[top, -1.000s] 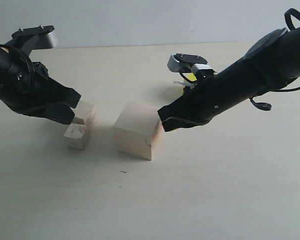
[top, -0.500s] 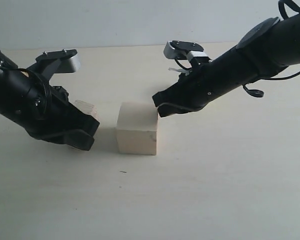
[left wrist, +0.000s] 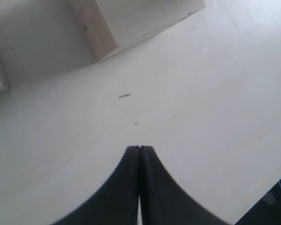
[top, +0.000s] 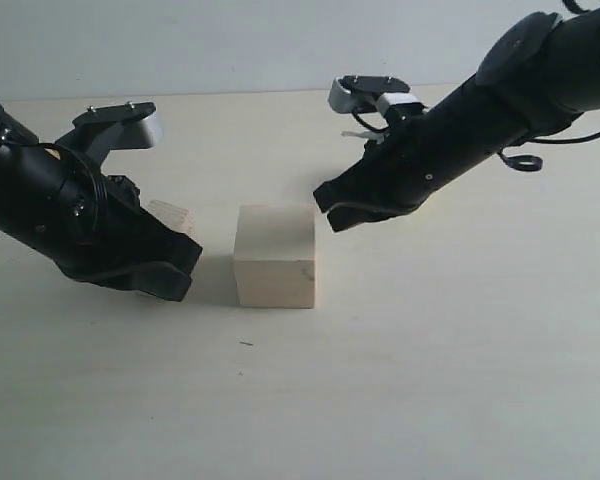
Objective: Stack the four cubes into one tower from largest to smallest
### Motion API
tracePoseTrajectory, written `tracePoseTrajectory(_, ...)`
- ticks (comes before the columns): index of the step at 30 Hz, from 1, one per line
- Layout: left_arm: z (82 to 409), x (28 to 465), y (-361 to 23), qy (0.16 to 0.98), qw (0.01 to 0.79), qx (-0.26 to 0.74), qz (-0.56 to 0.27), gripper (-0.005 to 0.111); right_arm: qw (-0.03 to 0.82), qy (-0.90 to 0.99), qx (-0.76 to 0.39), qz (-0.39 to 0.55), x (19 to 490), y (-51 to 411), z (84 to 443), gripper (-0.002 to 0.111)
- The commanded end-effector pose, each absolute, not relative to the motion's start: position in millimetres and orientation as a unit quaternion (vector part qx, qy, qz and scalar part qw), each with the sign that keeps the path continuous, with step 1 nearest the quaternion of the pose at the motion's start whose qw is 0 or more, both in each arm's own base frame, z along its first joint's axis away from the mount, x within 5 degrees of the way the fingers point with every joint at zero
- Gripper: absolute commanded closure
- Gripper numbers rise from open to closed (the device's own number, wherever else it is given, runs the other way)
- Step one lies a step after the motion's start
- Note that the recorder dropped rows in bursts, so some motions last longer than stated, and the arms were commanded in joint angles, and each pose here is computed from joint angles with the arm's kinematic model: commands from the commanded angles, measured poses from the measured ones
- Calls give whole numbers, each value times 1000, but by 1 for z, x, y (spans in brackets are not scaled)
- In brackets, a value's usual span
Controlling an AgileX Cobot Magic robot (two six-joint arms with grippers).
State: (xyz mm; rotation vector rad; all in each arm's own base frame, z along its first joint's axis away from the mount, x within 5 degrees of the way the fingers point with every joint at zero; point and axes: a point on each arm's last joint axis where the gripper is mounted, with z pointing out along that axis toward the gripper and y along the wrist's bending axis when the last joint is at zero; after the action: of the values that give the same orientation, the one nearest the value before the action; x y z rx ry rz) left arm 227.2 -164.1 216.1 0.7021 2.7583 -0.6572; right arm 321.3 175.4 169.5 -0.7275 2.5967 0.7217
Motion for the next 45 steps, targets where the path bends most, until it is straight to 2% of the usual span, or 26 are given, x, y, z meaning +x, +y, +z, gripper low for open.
tracePoseTrajectory(1,219,229,-165,936,133,238,-224,107,212,903,-267,261,316,174,204,108)
tracePoseTrajectory(5,220,232,-165,935,148,234,-223,107,151,899,-292,291,302,177,202,108)
tracePoseTrajectory(15,219,233,-164,934,152,242,-216,107,95,887,-338,299,267,203,187,108)
tracePoseTrajectory(21,219,233,-164,933,154,246,-211,107,88,887,-342,298,266,205,184,108)
tracePoseTrajectory(29,219,233,-164,933,157,246,-211,107,52,893,-326,306,271,210,152,108)
tracePoseTrajectory(38,219,234,-164,933,158,245,-211,107,99,898,-310,295,281,212,148,108)
tracePoseTrajectory(45,219,234,-164,933,163,246,-209,107,107,891,-292,329,285,219,139,108)
